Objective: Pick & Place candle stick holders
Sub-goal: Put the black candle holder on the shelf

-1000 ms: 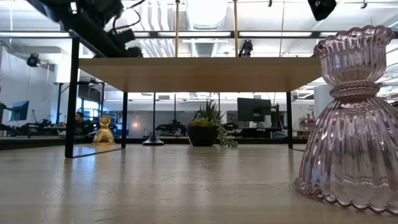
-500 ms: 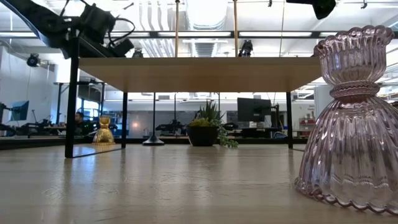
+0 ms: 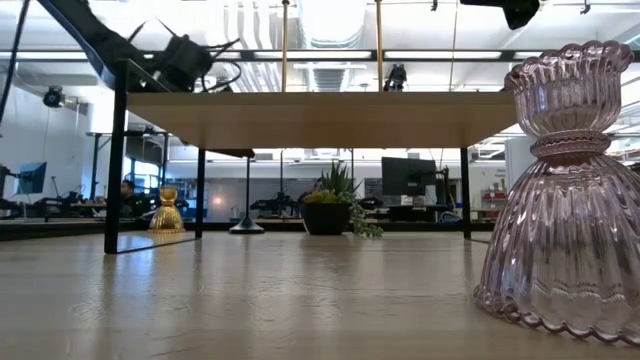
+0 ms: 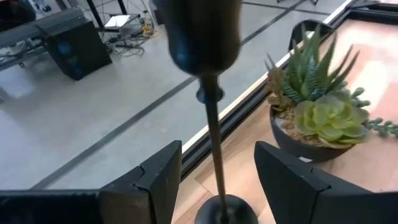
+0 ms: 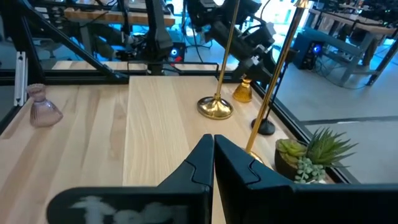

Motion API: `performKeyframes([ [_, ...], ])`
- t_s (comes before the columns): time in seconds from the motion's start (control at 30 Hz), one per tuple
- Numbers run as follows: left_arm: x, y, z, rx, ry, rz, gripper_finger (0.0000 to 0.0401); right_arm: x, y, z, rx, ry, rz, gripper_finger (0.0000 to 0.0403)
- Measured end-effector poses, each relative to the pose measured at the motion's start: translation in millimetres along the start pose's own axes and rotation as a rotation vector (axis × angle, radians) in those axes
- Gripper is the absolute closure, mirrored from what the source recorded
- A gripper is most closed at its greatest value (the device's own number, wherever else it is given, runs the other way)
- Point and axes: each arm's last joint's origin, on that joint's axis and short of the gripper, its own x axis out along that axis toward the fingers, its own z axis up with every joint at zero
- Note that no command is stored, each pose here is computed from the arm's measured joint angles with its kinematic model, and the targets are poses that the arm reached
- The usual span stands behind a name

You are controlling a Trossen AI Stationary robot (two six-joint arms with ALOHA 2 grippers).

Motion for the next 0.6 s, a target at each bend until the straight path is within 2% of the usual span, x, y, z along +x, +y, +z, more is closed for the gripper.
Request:
performKeyframes([
  [0.17, 8, 0, 1, -0.006, -0.028, 0.008, 0.0201, 0, 0, 0, -0.023, 0.0, 0.0, 0.0394],
  [0.3, 12, 3, 1, -0.01, -0.029, 0.018, 0.0228, 0, 0, 0, -0.041, 0.0, 0.0, 0.0394],
  [0.43, 14, 5, 0, -0.011, -0.021, 0.026, 0.028, 0, 0, 0, -0.047, 0.0, -0.001, 0.0394],
  [0.6, 12, 5, 3, 0.016, -0.039, 0.015, 0.0378, 0, 0, 0, -0.07, -0.001, -0.008, 0.0394],
])
